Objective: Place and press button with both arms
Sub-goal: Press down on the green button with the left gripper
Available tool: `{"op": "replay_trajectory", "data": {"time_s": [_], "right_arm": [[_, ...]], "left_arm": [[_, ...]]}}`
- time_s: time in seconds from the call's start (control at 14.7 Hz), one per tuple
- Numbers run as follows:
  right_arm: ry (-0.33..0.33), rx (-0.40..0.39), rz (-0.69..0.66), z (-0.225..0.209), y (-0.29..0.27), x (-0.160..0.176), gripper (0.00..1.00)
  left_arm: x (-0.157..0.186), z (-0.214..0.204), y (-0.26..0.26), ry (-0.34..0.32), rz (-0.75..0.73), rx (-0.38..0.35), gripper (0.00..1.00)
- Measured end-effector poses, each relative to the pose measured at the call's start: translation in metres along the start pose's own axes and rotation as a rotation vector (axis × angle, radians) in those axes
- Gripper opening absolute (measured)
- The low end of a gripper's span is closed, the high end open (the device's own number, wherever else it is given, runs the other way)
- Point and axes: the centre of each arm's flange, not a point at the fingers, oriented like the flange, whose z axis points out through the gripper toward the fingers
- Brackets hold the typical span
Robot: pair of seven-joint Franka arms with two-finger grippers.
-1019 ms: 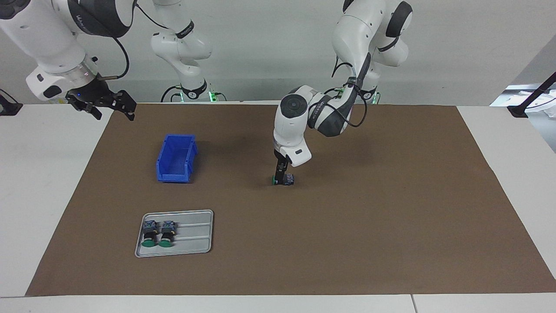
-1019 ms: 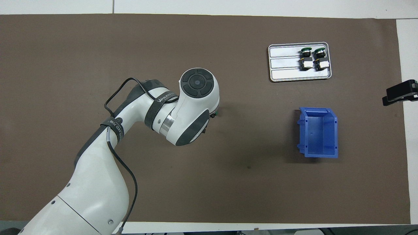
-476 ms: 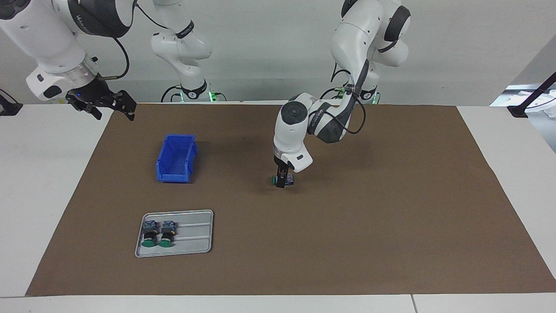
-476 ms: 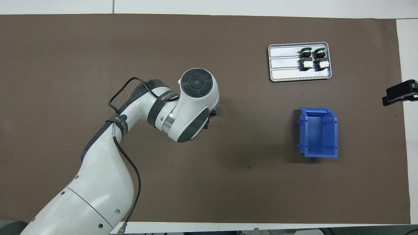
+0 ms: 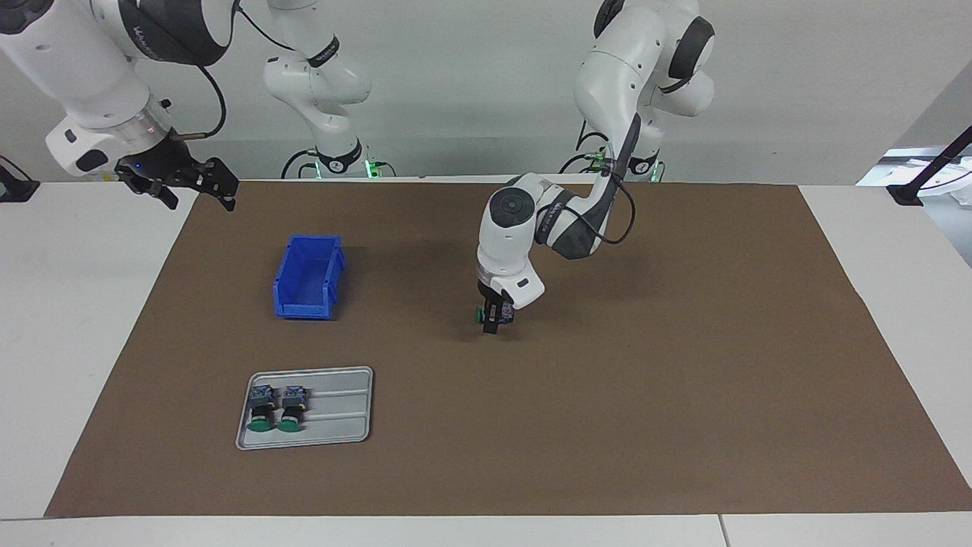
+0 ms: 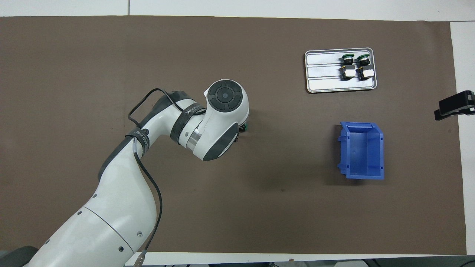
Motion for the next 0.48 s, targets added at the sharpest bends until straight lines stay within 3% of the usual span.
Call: {"op": "replay_trajectory", "data": {"time_s": [0.14, 0.48], "right_arm": [[0.0, 0.0, 0.0, 0.0, 0.0, 0.0, 0.98], [0.0, 0.0, 0.0, 0.0, 0.0, 0.0, 0.98]], "left_arm": [[-0.0001, 0.0, 0.0, 0.0, 0.0, 0.0, 0.52], [-0.0006, -0.0004, 0.0005, -0.003, 0.0, -0.006, 0.51]]}}
